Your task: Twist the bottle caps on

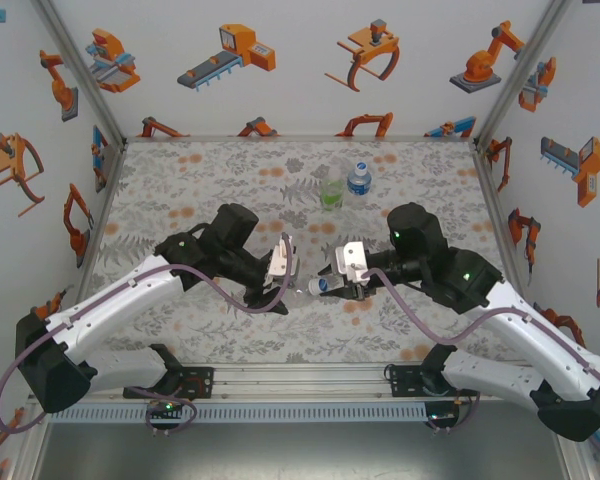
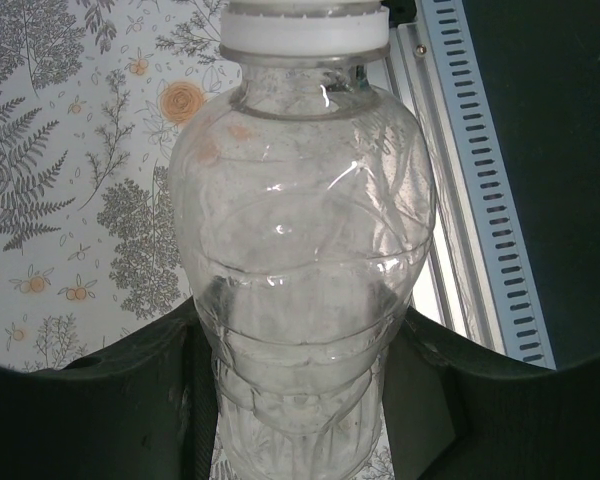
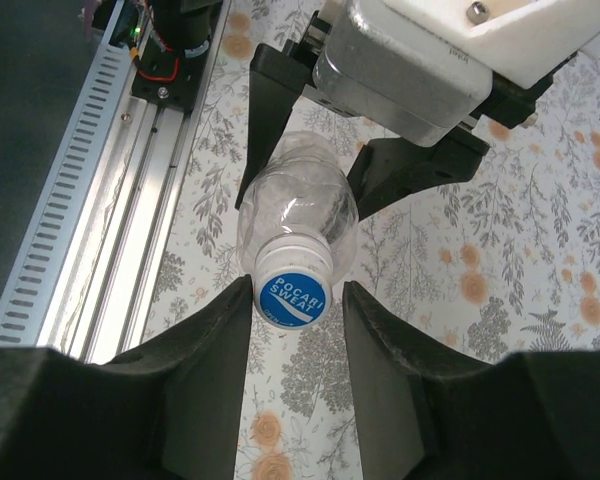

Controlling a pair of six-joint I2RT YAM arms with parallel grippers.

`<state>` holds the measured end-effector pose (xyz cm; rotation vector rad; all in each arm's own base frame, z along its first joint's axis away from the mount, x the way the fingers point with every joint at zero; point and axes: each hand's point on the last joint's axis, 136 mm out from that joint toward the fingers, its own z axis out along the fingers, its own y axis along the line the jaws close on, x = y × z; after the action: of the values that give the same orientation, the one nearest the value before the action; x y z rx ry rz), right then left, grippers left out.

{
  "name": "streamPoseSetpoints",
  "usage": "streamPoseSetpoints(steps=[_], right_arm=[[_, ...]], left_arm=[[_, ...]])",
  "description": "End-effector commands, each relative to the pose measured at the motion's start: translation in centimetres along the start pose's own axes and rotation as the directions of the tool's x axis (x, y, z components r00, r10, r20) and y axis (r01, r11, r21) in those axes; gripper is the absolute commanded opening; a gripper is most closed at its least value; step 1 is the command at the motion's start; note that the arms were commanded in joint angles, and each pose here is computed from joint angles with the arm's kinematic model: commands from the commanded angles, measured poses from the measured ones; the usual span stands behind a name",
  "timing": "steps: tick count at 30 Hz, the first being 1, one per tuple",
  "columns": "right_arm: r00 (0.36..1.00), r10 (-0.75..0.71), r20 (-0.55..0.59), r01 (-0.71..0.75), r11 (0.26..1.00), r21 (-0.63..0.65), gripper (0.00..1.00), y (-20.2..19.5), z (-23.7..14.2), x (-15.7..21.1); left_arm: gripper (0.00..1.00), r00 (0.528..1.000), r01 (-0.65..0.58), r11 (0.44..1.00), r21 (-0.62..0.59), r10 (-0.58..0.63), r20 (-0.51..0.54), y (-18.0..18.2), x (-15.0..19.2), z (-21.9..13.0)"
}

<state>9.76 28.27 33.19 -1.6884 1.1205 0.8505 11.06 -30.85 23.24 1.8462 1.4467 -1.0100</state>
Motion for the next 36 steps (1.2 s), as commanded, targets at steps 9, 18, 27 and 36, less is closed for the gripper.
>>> streamPoseSetpoints(steps=[9,18,27,36], right_arm=[[0.999,0.015,0.03,-0.014,0.999,-0.034,0.36,0.5,0.6,0.0],[0.967,0.249,0.043,-0.252,0.966,0.059,0.0,-1.5,1.2,0.6],[0.292,0.86,0.418,-0.942,0.185,0.279,0.0,-9.0,1.1,6.4],[-0.253,0.756,0.604,-0.91,-0.398,0.118,0.0,-9.8,0.8,10.6]], left_arm=[[0.0,0.999,-0.031,0.999,0.034,0.029,0.046,-0.9,-1.4,-0.7],[0.0,1.0,-0.01,0.999,-0.046,0.01,0.009,0.6,-0.9,-0.6],[0.0,0.997,-0.009,0.932,-0.363,-0.019,-0.073,6.7,1.4,-0.9],[0.0,0.994,-0.046,0.882,-0.469,-0.005,-0.107,9.4,2.1,-0.9]])
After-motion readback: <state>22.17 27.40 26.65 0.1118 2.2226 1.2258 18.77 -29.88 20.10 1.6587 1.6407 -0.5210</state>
